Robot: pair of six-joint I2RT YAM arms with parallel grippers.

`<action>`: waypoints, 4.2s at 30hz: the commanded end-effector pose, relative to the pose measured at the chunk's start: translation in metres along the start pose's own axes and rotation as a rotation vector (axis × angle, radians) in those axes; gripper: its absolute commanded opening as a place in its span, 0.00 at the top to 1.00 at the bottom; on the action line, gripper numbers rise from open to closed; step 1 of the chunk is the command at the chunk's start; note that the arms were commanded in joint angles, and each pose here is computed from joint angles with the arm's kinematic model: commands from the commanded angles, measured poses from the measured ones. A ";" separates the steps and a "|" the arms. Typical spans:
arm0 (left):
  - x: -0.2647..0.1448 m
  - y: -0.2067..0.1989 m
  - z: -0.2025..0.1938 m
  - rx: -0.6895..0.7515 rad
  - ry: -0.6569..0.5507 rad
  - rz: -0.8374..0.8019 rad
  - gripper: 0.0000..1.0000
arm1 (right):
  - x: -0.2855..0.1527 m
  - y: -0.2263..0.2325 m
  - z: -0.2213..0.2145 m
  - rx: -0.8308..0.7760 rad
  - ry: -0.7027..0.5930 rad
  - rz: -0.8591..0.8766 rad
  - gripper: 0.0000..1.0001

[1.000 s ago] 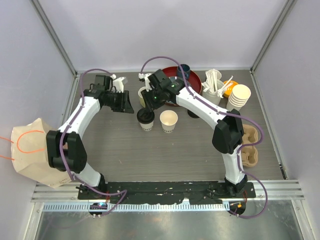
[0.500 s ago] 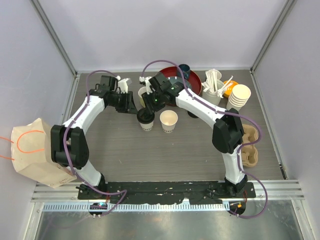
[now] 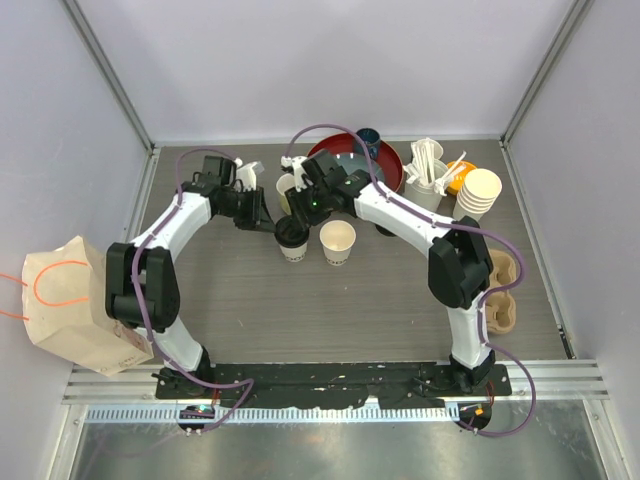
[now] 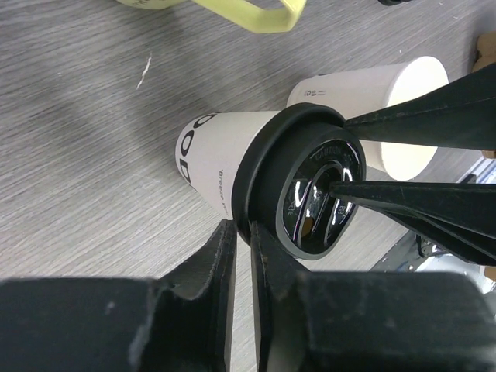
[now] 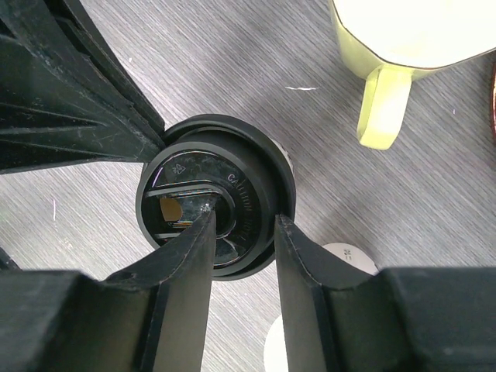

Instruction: Pack the takeout coffee

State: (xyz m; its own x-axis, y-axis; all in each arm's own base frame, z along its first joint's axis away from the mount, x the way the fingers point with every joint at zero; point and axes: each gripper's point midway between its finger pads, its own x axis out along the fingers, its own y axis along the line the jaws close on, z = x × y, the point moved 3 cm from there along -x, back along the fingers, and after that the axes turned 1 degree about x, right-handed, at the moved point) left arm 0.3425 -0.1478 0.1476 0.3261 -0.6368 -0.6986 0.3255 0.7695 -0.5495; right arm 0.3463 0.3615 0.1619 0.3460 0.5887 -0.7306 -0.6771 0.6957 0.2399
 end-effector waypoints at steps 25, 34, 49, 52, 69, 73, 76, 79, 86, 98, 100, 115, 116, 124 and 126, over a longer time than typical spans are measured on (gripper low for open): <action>0.019 0.015 -0.050 -0.110 0.210 -0.002 1.00 | 0.018 -0.003 -0.056 0.048 0.061 0.059 0.71; -0.012 -0.019 -0.014 -0.015 0.084 -0.116 0.87 | 0.008 0.017 -0.023 -0.006 -0.011 0.082 0.64; -0.037 -0.018 0.005 -0.033 -0.008 -0.157 0.67 | -0.003 0.024 0.000 -0.026 -0.040 0.087 0.48; -0.034 -0.016 0.008 -0.022 -0.012 -0.135 0.67 | -0.006 0.022 0.006 -0.033 -0.056 0.067 0.41; -0.016 -0.005 0.024 0.045 -0.031 -0.044 0.72 | -0.027 0.027 0.004 0.018 -0.091 0.004 0.49; -0.009 -0.008 0.019 0.047 -0.010 -0.063 0.74 | -0.020 0.026 -0.007 0.032 -0.068 0.002 0.52; -0.003 -0.007 0.011 0.045 0.012 -0.058 0.74 | -0.018 0.027 -0.009 0.037 -0.066 0.009 0.59; 0.003 -0.002 0.004 0.022 0.039 -0.054 0.76 | -0.013 0.025 -0.012 0.036 -0.055 0.003 0.67; 0.011 0.006 -0.019 -0.008 0.113 -0.058 0.83 | -0.011 0.021 -0.020 0.036 -0.040 -0.015 0.75; 0.017 0.030 -0.030 0.026 0.119 0.060 0.87 | -0.012 0.025 -0.020 -0.005 -0.071 -0.051 0.87; 0.015 0.028 -0.029 0.032 0.113 0.054 0.87 | -0.012 0.025 -0.022 -0.008 -0.070 -0.057 0.87; 0.009 0.019 -0.012 0.046 0.088 0.036 0.84 | -0.004 0.021 -0.029 -0.001 -0.059 -0.068 0.99; 0.005 0.015 -0.006 0.052 0.073 0.029 0.82 | -0.005 0.021 -0.027 -0.004 -0.064 -0.072 0.99; -0.031 -0.003 0.045 0.069 -0.088 0.024 0.70 | -0.013 0.025 -0.011 -0.034 -0.108 -0.087 0.99; -0.035 0.001 0.049 0.070 -0.104 0.046 0.69 | -0.014 0.025 -0.008 -0.036 -0.116 -0.091 0.99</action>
State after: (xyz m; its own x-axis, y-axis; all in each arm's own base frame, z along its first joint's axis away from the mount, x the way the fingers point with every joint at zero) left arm 0.3606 -0.1395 0.1677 0.3419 -0.6362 -0.6916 0.3657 0.7680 -0.5258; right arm 0.3191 0.3681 0.1589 0.4478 0.5844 -0.6767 -0.6545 0.7299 0.1972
